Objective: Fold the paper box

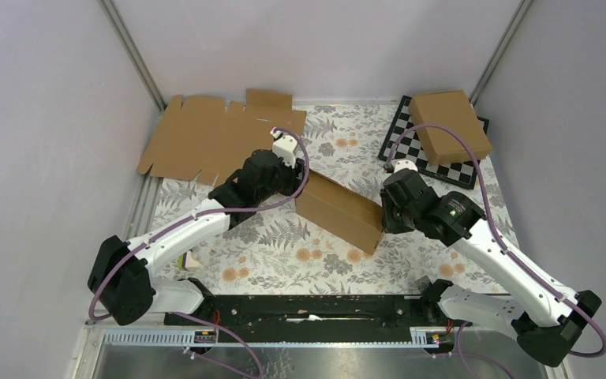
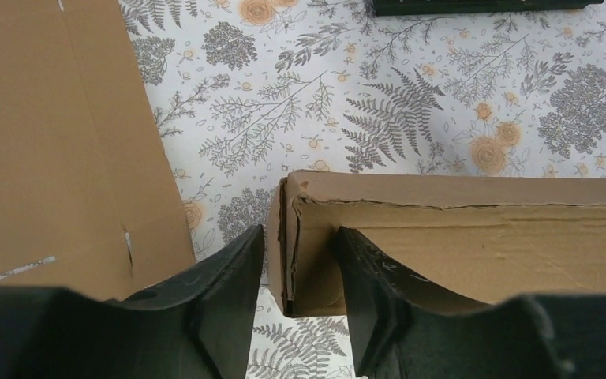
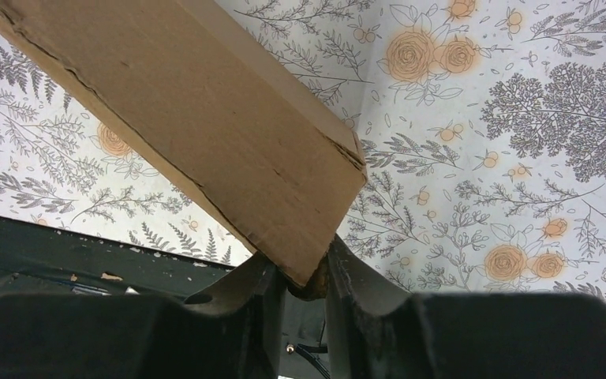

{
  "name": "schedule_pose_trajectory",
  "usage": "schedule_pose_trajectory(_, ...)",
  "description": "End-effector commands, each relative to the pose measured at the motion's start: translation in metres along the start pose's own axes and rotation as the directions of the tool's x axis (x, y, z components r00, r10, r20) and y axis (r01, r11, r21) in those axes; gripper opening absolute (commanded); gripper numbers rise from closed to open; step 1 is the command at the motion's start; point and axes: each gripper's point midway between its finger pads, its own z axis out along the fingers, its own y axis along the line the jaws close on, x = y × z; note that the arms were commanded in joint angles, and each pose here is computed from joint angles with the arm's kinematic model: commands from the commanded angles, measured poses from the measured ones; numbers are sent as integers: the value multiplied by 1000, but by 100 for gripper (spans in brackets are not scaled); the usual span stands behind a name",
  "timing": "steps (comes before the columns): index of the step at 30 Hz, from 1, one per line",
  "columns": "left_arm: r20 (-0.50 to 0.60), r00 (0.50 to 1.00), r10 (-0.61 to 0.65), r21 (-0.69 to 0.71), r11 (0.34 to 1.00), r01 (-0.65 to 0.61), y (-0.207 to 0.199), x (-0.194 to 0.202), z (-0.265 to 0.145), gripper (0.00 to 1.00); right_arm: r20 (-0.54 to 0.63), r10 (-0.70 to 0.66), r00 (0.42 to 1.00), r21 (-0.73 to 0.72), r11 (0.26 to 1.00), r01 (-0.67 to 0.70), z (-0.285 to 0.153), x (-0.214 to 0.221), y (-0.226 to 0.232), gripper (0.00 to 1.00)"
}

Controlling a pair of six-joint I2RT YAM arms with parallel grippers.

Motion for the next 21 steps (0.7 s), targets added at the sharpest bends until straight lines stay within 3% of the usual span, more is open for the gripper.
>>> schedule_pose_trajectory(1, -17, 999, -34, 17, 999, 34, -8, -11, -8, 48, 27, 9, 1000, 17, 1000, -9, -1, -2, -4, 28)
schedule_pose_trajectory(7, -3, 1000, -28, 6, 1000, 28, -9, -30, -11, 48, 29, 6, 1000, 7, 1000, -7, -3, -2, -3, 28)
schedule_pose_trajectory(16, 35, 999, -31, -14, 999, 32, -7, -47, -19, 36, 27, 7, 1000, 21, 1000, -8, -5, 0, -7, 31)
schedule_pose_trajectory(18, 31, 999, -31, -32, 999, 32, -3, -46, -19, 32, 30, 8, 1000, 20, 1000, -9, -6, -2, -7, 37)
schedule_pose_trajectory(21, 32, 999, -33, -54, 998, 35, 1, -45, -19, 13, 35, 18, 999, 44, 999, -20, -10, -5, -10, 54)
